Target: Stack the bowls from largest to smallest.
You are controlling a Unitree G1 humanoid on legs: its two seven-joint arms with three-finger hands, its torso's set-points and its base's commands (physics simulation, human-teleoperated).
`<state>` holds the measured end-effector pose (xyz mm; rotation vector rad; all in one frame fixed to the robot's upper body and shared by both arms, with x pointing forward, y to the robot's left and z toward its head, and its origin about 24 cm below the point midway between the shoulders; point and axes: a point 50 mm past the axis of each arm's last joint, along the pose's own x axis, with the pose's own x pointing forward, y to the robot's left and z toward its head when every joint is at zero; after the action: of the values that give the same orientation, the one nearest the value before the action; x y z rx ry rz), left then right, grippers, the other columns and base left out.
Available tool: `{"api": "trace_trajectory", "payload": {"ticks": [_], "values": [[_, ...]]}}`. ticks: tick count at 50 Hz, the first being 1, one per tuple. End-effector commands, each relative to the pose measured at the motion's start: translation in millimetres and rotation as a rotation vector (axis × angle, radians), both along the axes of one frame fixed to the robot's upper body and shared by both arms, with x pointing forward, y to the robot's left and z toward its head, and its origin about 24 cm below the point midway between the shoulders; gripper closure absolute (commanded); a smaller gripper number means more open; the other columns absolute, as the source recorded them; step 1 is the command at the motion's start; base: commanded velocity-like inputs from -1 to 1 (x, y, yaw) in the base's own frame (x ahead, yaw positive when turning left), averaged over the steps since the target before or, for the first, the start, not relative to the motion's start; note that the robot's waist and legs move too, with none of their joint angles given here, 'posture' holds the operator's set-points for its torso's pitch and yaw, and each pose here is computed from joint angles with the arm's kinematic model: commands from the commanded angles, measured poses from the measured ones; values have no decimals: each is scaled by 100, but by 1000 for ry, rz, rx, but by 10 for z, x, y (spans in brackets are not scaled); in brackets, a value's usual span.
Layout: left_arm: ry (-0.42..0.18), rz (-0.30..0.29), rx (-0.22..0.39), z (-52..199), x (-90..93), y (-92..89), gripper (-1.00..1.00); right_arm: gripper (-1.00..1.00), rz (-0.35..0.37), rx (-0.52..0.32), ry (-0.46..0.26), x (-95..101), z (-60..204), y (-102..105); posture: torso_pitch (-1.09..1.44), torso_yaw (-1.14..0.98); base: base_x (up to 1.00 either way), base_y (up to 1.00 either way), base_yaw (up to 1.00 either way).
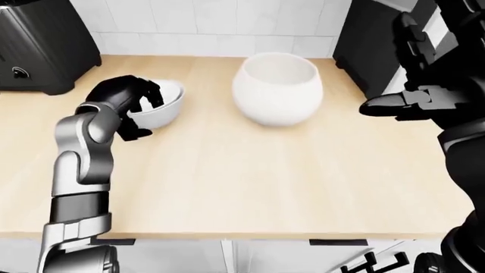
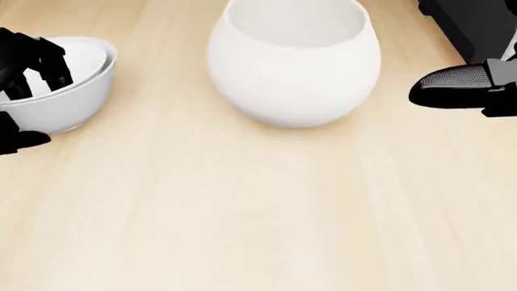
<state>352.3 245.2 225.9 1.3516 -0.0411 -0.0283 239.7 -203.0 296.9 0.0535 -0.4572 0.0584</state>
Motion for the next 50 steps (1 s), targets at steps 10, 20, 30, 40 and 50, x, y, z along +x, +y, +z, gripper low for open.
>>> {"api": "trace_trajectory", "payload": {"ticks": [10,20,30,40,50], "values": [[-197,-112,-43,777,-191,-280,100,-100,-4,1,-79,-137,134,-26,0,0,0,0,0],[-264,-222,-70,1167,-316,-581,100,-100,-27,17,-92,-194,188,-142,0,0,0,0,0],[-276,-306,-131,1432,-295,-957,100,-100,-31,30,-92,-217,155,-175,0,0,0,0,0],[-267,-359,-121,1501,-268,-1281,100,-100,-24,23,-88,-209,151,-138,-8,0,0,0,0],[-288,-398,-66,1708,-321,-1517,100,-100,-16,22,-82,-177,111,-110,-18,0,0,0,0]]}}
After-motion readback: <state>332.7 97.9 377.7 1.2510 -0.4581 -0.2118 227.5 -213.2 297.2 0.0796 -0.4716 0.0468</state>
